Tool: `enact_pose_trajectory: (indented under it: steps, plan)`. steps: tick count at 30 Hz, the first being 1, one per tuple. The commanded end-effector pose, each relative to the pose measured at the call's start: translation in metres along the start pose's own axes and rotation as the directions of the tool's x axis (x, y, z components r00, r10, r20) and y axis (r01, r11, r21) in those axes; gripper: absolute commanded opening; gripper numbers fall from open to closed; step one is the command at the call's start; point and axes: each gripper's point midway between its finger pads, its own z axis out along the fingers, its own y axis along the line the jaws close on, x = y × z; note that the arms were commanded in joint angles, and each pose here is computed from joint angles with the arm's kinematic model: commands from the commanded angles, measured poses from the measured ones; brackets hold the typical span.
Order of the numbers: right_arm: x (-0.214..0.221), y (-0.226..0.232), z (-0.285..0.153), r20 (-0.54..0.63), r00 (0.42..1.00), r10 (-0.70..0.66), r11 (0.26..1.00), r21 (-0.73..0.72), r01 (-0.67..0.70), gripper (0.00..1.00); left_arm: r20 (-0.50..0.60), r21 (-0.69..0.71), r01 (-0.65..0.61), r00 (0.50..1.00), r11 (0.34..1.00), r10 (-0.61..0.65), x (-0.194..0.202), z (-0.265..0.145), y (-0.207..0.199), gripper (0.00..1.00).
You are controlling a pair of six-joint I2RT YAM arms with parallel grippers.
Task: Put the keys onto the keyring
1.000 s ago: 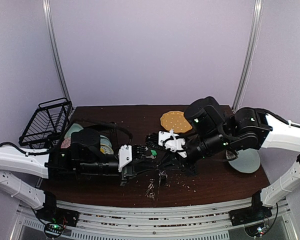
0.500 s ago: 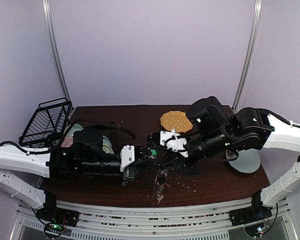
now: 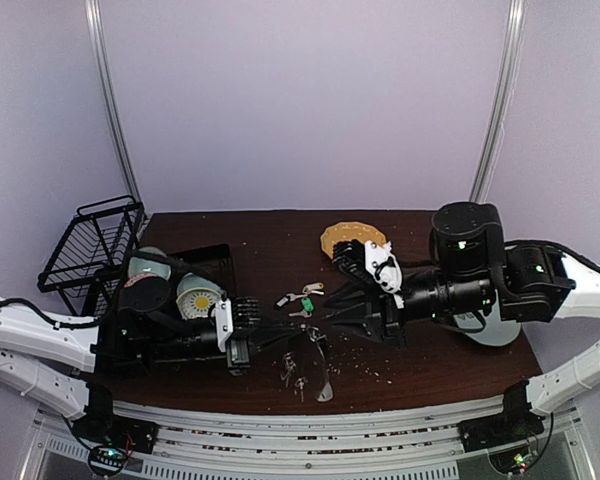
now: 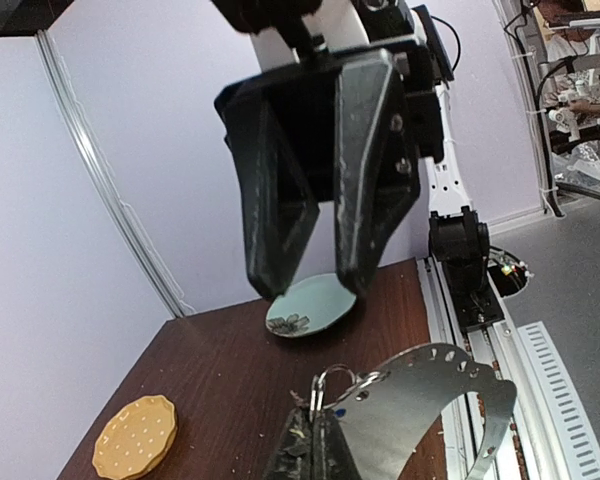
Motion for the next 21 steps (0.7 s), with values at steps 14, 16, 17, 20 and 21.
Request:
enact_pose_trajectory:
  steps: [14, 16, 17, 20, 21]
  plan:
    - [0.011, 0.005, 0.026, 0.042, 0.995, 0.094, 0.990, -0.111, -0.089, 0.08, 0.326, -0.100, -0.039, 0.943, 0.994, 0.070, -0.067, -0.023, 0.014, 0.00]
    - [0.013, 0.006, 0.030, 0.041, 0.994, 0.100, 0.988, -0.118, -0.095, 0.06, 0.332, -0.106, -0.043, 0.940, 0.993, 0.076, -0.068, -0.022, 0.015, 0.00]
    - [0.015, 0.006, 0.031, 0.037, 0.994, 0.106, 0.988, -0.117, -0.101, 0.06, 0.337, -0.110, -0.043, 0.938, 0.993, 0.078, -0.069, -0.023, 0.016, 0.00]
    - [0.016, 0.006, 0.033, 0.036, 0.992, 0.119, 0.986, -0.118, -0.114, 0.07, 0.338, -0.120, -0.038, 0.938, 0.992, 0.077, -0.068, -0.022, 0.017, 0.00]
    - [0.015, 0.007, 0.032, 0.036, 0.992, 0.122, 0.985, -0.124, -0.116, 0.08, 0.344, -0.119, -0.031, 0.936, 0.992, 0.070, -0.068, -0.023, 0.017, 0.00]
